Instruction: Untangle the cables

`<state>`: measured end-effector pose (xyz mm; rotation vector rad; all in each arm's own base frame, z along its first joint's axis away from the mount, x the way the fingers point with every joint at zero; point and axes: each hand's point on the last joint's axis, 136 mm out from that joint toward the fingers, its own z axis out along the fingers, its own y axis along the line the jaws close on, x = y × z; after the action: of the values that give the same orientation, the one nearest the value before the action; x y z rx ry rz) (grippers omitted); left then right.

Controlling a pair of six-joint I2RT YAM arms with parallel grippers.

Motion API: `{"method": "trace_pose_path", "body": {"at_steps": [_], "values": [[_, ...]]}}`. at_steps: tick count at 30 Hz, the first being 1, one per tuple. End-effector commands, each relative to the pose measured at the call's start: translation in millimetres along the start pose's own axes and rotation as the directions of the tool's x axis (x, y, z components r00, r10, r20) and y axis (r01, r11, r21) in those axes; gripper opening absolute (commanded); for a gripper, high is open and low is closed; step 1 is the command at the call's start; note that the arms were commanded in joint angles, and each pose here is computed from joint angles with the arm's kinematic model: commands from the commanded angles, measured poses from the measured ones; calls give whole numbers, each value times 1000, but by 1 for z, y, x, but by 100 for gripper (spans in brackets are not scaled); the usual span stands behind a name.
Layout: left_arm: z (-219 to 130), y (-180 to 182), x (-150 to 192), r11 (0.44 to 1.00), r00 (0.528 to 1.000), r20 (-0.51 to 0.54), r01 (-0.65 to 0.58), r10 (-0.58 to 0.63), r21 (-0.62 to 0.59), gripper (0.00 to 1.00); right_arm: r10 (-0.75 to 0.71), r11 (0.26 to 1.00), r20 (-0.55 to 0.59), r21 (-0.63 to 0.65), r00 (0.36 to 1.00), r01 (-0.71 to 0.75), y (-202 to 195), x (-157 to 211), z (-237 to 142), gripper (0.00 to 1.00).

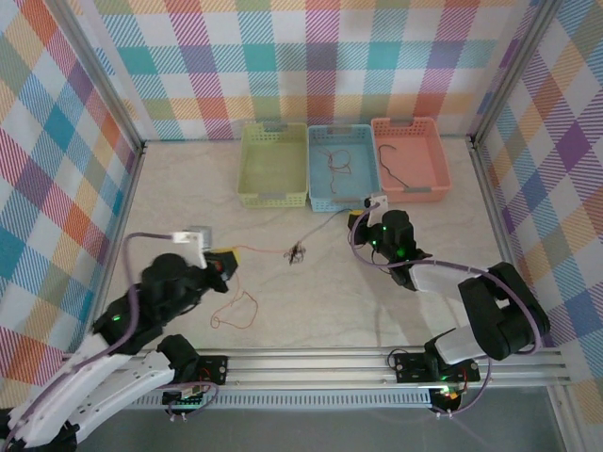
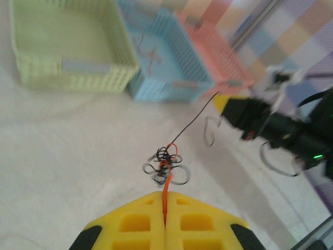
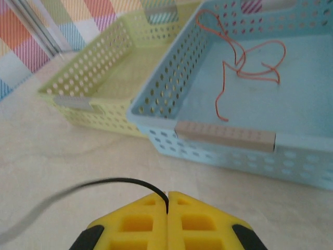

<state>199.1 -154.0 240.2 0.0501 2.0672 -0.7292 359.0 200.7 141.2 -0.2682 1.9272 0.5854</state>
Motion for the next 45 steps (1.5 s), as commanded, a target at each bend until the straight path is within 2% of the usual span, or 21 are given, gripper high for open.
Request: {"method": "trace_pose_path", "body": {"at_steps": [1,5,6,8,10,11,13,18,21,27,30,31,34,38,42,45], "values": [[31,-2,15,992,993,-21,117,-117,39,0,-40,999,-44,14,998,41,5,-11,-5,0],[53,19,48,989,982,-117,141,-146,-55,0,-41,999,-128,1,991,42,7,6,-10,0],[57,24,54,986,978,-138,146,-155,-76,8,-49,999,-149,-7,988,48,8,11,-11,0],[62,32,61,981,970,-163,163,-179,-107,32,-54,999,-181,-2,982,54,7,20,-13,0],[63,35,61,978,967,-171,169,-189,-125,59,-63,998,-194,0,979,64,4,28,-14,0],[62,37,58,977,967,-171,165,-187,-138,66,-68,998,-195,-1,979,69,3,30,-13,0],[58,38,47,975,972,-165,140,-169,-170,74,-69,997,-193,6,979,71,1,33,-11,0],[66,25,21,981,982,-128,117,-137,-152,79,-68,996,-196,37,978,76,-6,38,-7,0],[105,18,26,982,973,-169,135,-157,-133,78,-64,996,-194,52,979,75,-9,38,-6,0],[206,-2,69,963,893,-364,264,-263,-49,68,-57,995,-201,66,978,72,-11,40,-4,0],[240,-3,84,956,858,-428,288,-284,-56,60,-55,995,-204,69,977,70,-12,40,-3,0],[248,-6,86,948,842,-450,317,-298,-37,53,-54,995,-205,71,977,70,-12,40,-3,0],[256,-9,84,936,830,-458,352,-318,-13,49,-53,995,-205,68,977,68,-12,41,-3,0],[259,-6,80,946,834,-461,321,-304,-42,46,-52,995,-205,68,977,67,-12,41,-3,0],[264,-5,85,941,816,-483,334,-318,-57,31,-50,995,-208,69,977,66,-12,41,-2,0],[267,-5,85,938,812,-485,341,-324,-54,15,-50,995,-209,75,977,67,-13,41,-2,0]]}}
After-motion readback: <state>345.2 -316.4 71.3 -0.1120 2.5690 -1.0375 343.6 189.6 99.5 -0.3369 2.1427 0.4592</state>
